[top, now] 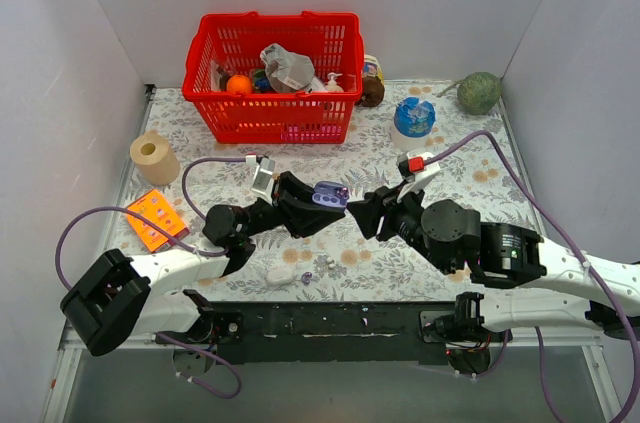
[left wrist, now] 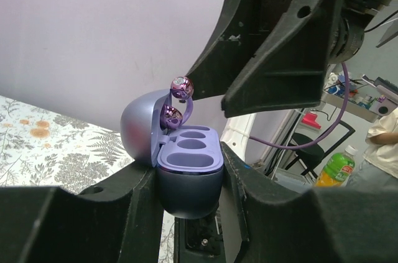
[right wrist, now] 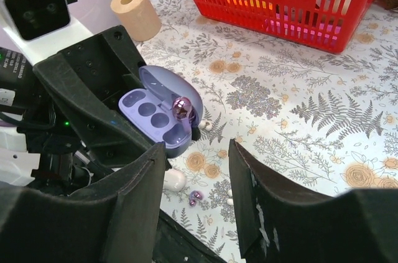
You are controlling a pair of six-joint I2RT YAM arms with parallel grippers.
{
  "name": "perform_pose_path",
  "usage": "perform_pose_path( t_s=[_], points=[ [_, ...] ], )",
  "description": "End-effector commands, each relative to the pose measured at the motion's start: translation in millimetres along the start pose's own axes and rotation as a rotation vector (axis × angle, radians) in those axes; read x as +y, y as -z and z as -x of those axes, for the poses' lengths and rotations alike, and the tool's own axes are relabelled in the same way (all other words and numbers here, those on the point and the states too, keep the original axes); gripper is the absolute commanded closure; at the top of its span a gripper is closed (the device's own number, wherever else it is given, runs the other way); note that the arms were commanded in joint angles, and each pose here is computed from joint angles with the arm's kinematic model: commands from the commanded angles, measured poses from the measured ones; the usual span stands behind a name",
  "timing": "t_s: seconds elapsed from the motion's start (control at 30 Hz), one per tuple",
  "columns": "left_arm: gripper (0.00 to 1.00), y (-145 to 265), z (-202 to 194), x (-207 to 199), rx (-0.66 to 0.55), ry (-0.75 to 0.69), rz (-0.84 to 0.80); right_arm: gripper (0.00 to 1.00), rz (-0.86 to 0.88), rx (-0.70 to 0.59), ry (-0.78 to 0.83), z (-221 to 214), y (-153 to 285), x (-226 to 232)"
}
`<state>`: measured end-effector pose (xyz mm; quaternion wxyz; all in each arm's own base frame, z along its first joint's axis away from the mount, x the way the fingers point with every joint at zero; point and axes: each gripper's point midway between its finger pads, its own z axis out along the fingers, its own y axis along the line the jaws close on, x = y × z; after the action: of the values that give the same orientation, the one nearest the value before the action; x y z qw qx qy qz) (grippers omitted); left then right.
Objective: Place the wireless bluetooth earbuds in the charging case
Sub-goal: Pick up the earbud from the charging case.
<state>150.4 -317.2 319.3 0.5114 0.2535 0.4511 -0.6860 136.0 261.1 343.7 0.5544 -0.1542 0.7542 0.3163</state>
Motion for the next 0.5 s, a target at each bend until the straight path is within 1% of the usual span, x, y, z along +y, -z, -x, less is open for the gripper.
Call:
perform_pose_path(
  t_s=[0.0, 0.33, 0.47],
  points=[
    [1.00, -7, 50, -48, -0.166, -0.172, -0.174, 0.47, -0.010, -0.048, -0.052, 12, -6, 1],
    [1.00, -9, 44, -53, -0.153, -0.168, -0.186, 0.51, 0.012, -0.047, -0.047, 12, -15, 5],
    [1.00, -11, 44, -54, -0.151, -0.168, -0.189, 0.56, 0.018, -0.039, -0.041, 10, -17, 6]
  ],
)
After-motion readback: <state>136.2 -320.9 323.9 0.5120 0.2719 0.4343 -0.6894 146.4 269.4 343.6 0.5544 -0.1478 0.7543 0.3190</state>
